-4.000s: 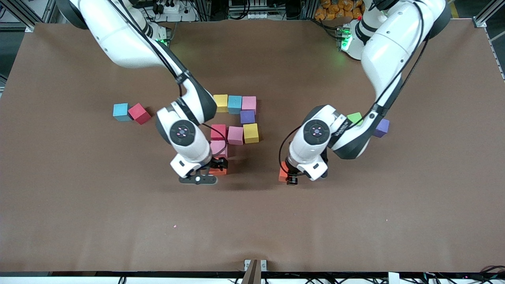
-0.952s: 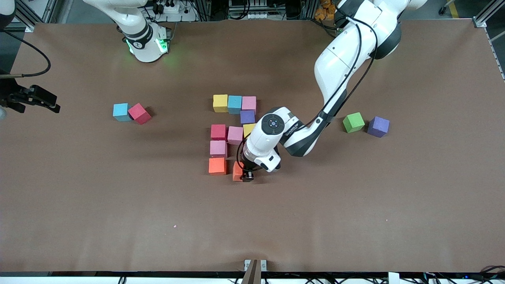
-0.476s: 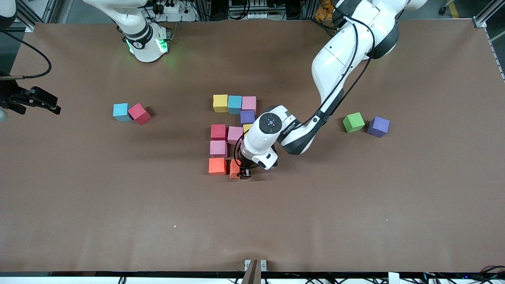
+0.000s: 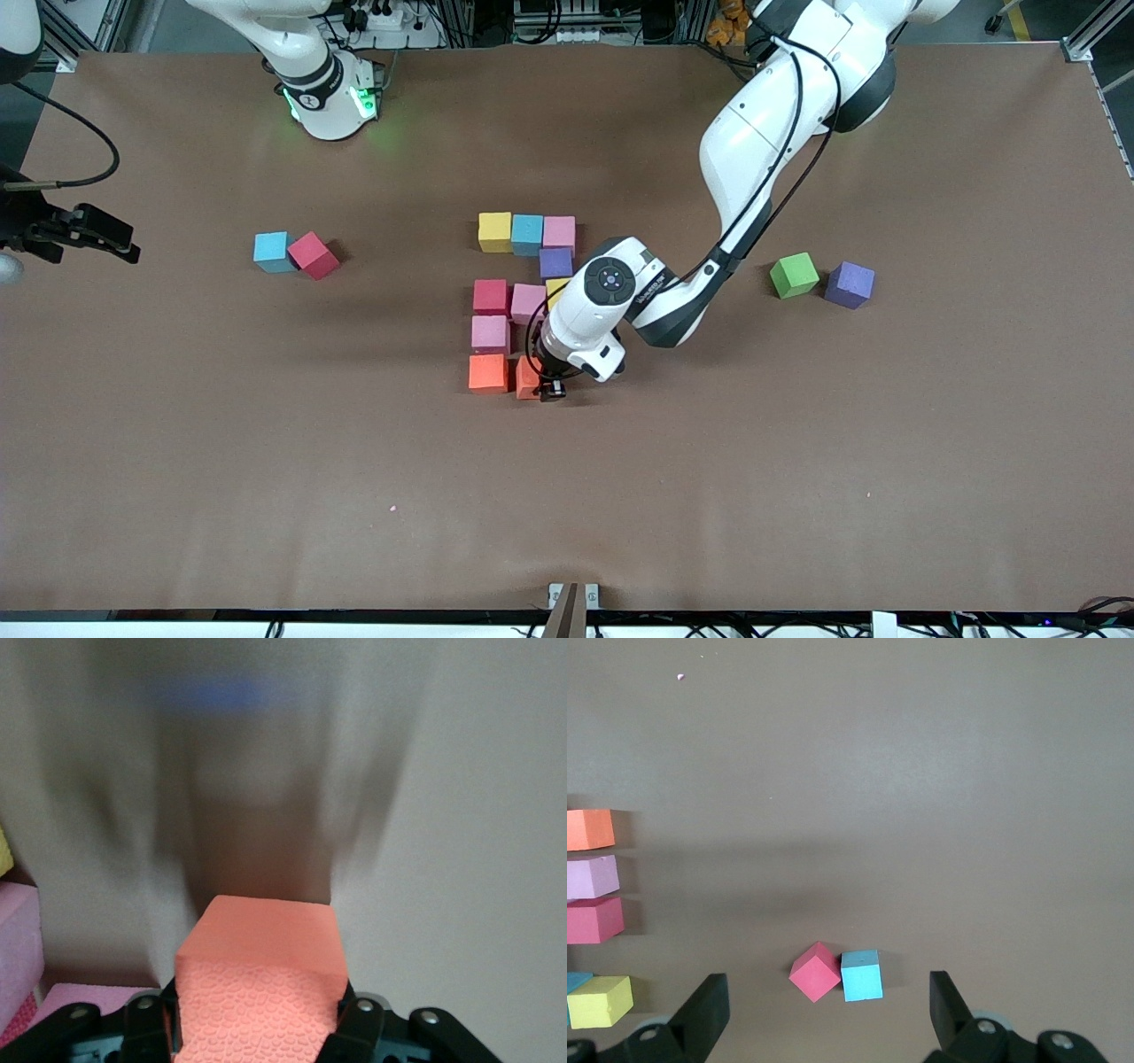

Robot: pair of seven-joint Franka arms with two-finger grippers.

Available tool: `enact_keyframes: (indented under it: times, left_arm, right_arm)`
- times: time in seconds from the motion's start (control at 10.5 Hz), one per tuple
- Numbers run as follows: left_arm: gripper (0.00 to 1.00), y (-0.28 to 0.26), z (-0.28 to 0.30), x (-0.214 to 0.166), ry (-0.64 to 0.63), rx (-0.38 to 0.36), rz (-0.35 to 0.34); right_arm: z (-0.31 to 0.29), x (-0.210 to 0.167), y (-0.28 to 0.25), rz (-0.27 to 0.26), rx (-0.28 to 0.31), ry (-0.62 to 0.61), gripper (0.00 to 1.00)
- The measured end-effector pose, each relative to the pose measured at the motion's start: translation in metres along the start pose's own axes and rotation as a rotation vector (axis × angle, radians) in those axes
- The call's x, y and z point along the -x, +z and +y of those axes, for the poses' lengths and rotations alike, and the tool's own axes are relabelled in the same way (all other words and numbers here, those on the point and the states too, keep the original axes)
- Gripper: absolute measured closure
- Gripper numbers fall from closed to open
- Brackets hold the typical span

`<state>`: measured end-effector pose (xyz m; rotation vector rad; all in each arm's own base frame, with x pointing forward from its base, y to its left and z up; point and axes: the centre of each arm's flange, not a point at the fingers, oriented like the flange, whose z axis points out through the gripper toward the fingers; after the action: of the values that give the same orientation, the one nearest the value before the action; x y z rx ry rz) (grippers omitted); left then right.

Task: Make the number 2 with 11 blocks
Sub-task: 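Lower the orange cube beside the first orange cube with the left gripper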

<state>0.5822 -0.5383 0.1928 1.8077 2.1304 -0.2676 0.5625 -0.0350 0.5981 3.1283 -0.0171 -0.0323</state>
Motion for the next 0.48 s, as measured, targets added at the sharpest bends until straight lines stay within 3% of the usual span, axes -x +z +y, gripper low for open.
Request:
enact_keyframes:
  times: [0.48]
  left_arm:
    - [0.41, 0.003, -0.011, 0.006, 0.015, -0.019, 0.019]
  right_arm:
    - [0.0, -0.007, 0.011, -0.012, -0.001, 0.0, 0.0]
